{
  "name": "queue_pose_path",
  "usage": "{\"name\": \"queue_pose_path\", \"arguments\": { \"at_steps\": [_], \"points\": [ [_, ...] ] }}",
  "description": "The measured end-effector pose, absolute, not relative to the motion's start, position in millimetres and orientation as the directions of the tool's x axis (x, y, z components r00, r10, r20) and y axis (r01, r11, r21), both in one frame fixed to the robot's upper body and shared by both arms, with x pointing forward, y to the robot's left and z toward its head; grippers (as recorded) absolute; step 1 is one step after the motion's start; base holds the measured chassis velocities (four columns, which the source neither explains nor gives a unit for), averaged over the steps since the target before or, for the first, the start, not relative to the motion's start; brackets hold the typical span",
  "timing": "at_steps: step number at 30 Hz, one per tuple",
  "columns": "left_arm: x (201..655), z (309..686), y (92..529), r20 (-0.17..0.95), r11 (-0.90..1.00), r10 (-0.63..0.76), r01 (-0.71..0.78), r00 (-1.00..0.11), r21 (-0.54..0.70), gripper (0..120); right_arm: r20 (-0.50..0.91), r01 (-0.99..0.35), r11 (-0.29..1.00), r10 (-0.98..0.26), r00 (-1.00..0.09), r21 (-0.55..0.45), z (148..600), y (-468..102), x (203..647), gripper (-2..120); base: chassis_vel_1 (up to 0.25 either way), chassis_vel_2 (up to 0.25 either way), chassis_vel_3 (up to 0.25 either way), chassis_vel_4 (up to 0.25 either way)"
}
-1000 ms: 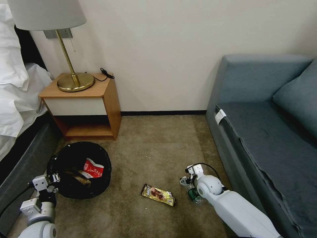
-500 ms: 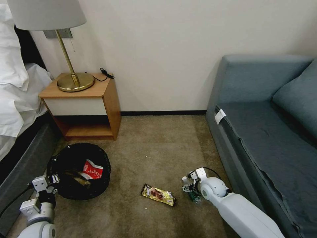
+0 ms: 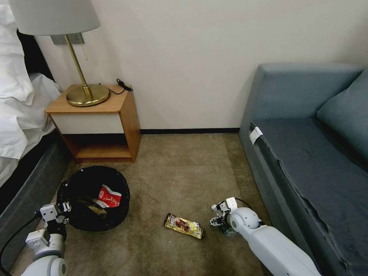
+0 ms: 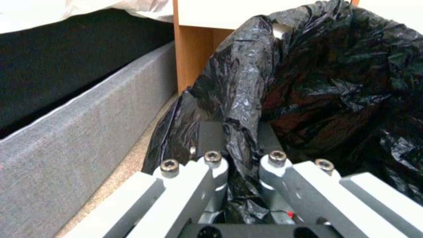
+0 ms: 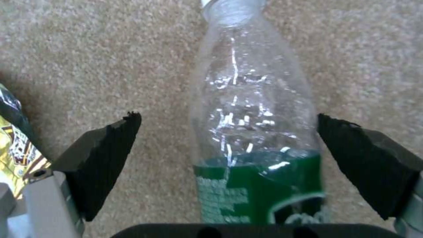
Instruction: Pick up the trash bin, then pick up the garbage on the floor and place it into the trash bin.
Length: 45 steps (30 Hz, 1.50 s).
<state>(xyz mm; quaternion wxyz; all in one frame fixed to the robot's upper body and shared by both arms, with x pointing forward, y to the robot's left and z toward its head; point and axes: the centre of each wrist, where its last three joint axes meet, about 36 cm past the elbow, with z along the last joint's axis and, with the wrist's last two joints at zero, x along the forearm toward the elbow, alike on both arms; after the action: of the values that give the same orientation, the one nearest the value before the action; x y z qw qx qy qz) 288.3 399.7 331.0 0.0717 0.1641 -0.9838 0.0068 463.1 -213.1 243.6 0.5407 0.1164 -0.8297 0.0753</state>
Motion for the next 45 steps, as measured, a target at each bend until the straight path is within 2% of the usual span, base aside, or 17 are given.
{"name": "queue_pose_path", "arguments": {
  "at_steps": [4, 6, 9, 11, 13, 15, 16, 18, 21, 27, 34, 35, 45],
  "points": [
    [288.1, 330.1, 400.5, 0.146, 0.946, -0.322, -0.324, -0.935, 0.012, 3, 0.914, -0.273, 0.962, -0.126, -0.386, 0.017, 238.0, -208.6, 465.9, 100, 0.000, 0.000, 0.000, 0.000],
    [288.0, 329.8, 401.7, 0.148, 0.946, -0.323, -0.325, -0.935, 0.014, 3, 0.914, -0.273, 0.962, -0.134, -0.383, 0.027, 234.8, -206.9, 466.3, 90, 0.000, 0.000, 0.000, 0.000],
    [288.0, 329.9, 402.3, 0.148, 0.946, -0.324, -0.325, -0.935, 0.015, 3, 0.914, -0.273, 0.961, -0.137, -0.382, 0.030, 233.8, -206.8, 466.1, 89, 0.000, 0.000, 0.000, 0.000],
    [288.0, 330.4, 404.1, 0.147, 0.945, -0.326, -0.327, -0.934, 0.017, 3, 0.913, -0.277, 0.960, -0.142, -0.381, 0.034, 231.4, -207.3, 463.3, 73, 0.000, 0.000, 0.000, 0.000],
    [288.1, 330.4, 404.2, 0.147, 0.945, -0.325, -0.327, -0.934, 0.016, 3, 0.913, -0.278, 0.960, -0.143, -0.382, 0.035, 231.3, -207.2, 462.7, 70, 0.000, 0.000, 0.000, 0.000],
    [288.4, 330.6, 404.4, 0.146, 0.945, -0.325, -0.326, -0.934, 0.016, 3, 0.911, -0.275, 0.961, -0.143, -0.386, 0.034, 231.4, -208.1, 461.7, 58, 0.000, 0.000, 0.000, 0.000],
    [288.4, 330.6, 404.4, 0.146, 0.945, -0.325, -0.326, -0.934, 0.016, 3, 0.911, -0.275, 0.961, -0.143, -0.386, 0.034, 231.4, -208.1, 461.7, 58, 0.000, 0.000, 0.000, 0.000],
    [289.0, 330.5, 404.8, 0.146, 0.945, -0.324, -0.326, -0.935, 0.015, 3, 0.910, -0.276, 0.960, -0.145, -0.388, 0.035, 232.0, -208.4, 460.8, 48, 0.000, 0.000, 0.000, 0.000],
    [289.3, 330.6, 405.4, 0.146, 0.945, -0.324, -0.325, -0.935, 0.016, 3, 0.910, -0.275, 0.961, -0.144, -0.390, 0.034, 232.1, -209.5, 460.5, 44, 0.000, 0.000, 0.000, 0.000],
    [290.2, 329.6, 405.1, 0.149, 0.947, -0.320, -0.321, -0.936, 0.017, 3, 0.903, -0.270, 0.962, -0.147, -0.403, 0.036, 231.4, -207.6, 459.5, 28, 0.000, 0.000, 0.000, 0.000],
    [290.8, 330.1, 406.3, 0.149, 0.948, -0.318, -0.318, -0.936, 0.022, 3, 0.885, -0.277, 0.960, -0.170, -0.433, 0.048, 246.2, -203.3, 464.3, 24, 0.000, 0.000, 0.000, 0.000],
    [290.5, 330.2, 406.6, 0.150, 0.948, -0.316, -0.316, -0.937, 0.024, 3, 0.869, -0.285, 0.957, -0.187, -0.458, 0.056, 264.3, -199.2, 471.9, 24, 0.000, 0.000, 0.000, 0.000],
    [291.6, 330.2, 402.9, 0.149, 0.953, -0.303, -0.302, -0.941, 0.028, 3, 0.779, -0.369, 0.919, -0.331, -0.534, 0.137, 345.3, -152.6, 496.4, 24, 0.000, 0.000, 0.000, 0.000]
  ]
}}
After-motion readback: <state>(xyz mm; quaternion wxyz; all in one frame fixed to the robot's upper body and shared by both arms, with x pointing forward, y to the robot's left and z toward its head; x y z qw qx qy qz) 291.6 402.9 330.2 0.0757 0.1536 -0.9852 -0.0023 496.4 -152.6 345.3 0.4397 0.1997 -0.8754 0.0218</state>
